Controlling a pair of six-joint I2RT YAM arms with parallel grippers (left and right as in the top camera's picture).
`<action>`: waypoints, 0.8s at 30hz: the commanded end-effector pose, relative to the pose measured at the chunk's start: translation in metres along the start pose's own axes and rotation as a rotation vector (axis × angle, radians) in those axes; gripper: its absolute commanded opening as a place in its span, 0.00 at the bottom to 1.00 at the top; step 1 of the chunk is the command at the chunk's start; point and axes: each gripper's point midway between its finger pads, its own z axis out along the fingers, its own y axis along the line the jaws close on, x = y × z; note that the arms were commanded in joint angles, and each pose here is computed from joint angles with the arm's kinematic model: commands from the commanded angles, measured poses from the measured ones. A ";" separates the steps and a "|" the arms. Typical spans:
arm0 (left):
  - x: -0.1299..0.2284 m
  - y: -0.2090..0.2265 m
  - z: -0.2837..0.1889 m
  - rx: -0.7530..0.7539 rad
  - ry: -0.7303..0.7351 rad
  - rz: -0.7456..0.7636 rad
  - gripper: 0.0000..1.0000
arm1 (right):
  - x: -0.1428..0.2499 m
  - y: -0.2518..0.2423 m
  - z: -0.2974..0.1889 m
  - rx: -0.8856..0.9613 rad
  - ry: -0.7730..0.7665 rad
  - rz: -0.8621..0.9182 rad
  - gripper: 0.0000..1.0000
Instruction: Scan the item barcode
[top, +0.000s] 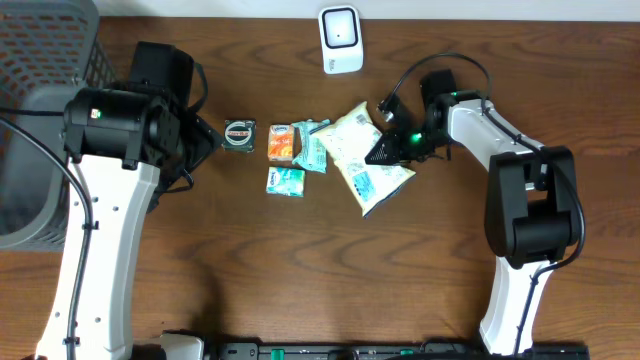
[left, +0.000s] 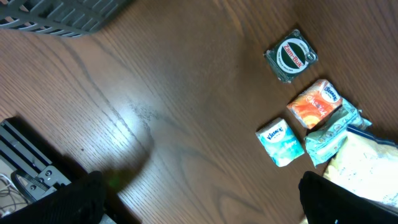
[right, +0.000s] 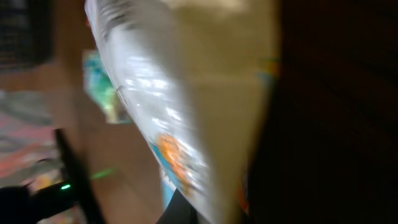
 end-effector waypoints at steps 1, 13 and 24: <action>-0.001 0.003 0.001 -0.013 0.000 -0.008 0.98 | -0.017 0.062 -0.038 -0.226 -0.117 -0.144 0.01; -0.001 0.003 0.001 -0.013 0.000 -0.008 0.98 | -0.023 0.142 -0.129 -0.065 -0.316 -0.501 0.01; -0.001 0.003 0.001 -0.013 0.001 -0.008 0.98 | -0.005 0.086 -0.095 0.140 -0.160 -0.139 0.27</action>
